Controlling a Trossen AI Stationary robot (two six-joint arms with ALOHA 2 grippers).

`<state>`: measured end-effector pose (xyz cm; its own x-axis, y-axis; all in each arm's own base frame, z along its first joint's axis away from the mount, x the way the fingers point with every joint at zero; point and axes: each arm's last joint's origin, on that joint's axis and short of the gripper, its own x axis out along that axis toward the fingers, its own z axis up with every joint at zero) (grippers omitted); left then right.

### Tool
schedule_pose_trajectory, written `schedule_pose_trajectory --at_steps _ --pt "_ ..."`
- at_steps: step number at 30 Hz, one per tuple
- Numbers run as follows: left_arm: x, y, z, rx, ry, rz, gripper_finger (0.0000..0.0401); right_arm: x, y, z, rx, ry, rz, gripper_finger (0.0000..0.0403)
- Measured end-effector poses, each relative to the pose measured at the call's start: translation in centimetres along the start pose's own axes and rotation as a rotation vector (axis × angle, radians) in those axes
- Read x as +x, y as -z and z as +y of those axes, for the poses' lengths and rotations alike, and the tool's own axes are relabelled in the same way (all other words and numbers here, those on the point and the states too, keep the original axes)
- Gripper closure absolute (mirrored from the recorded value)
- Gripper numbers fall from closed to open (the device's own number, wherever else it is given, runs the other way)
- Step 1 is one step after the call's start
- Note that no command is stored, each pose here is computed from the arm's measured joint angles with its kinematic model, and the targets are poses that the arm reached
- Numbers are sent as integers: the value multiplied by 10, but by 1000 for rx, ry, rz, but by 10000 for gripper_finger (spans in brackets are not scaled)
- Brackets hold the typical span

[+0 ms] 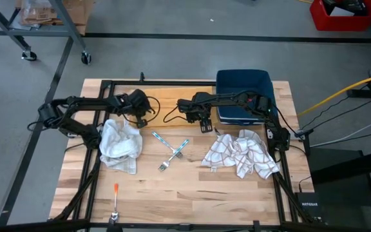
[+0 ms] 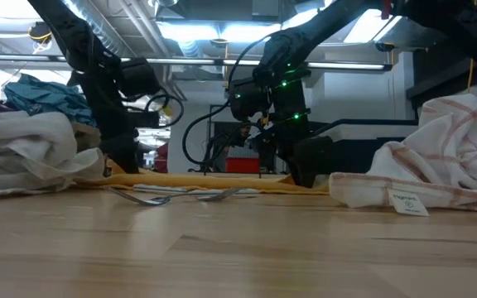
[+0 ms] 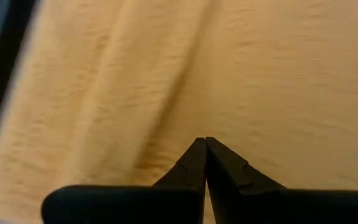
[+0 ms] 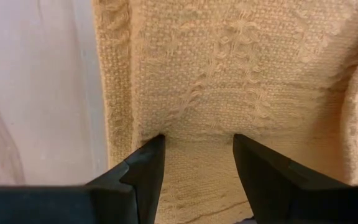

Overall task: Fold towel
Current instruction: Fold the yellow towel

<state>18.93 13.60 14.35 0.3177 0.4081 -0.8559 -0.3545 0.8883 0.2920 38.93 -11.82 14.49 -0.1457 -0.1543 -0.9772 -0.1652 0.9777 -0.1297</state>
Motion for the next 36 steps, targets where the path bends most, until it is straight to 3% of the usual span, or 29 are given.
schedule_pose_trajectory --at_steps 5,17,26,33,36 --pt "12 -1 5 -8 -109 21 401 0 0 0 0 0 0 208" --pt "20 -9 33 -272 -224 -134 400 0 0 0 0 -1 -1 207" --pt "21 3 60 -496 -380 -118 400 0 -1 0 1 3 -9 208" --pt "21 9 69 -689 -396 -137 400 0 -1 0 10 4 -11 208" --pt "22 6 66 -714 -330 -161 400 0 -1 0 11 4 -11 208"
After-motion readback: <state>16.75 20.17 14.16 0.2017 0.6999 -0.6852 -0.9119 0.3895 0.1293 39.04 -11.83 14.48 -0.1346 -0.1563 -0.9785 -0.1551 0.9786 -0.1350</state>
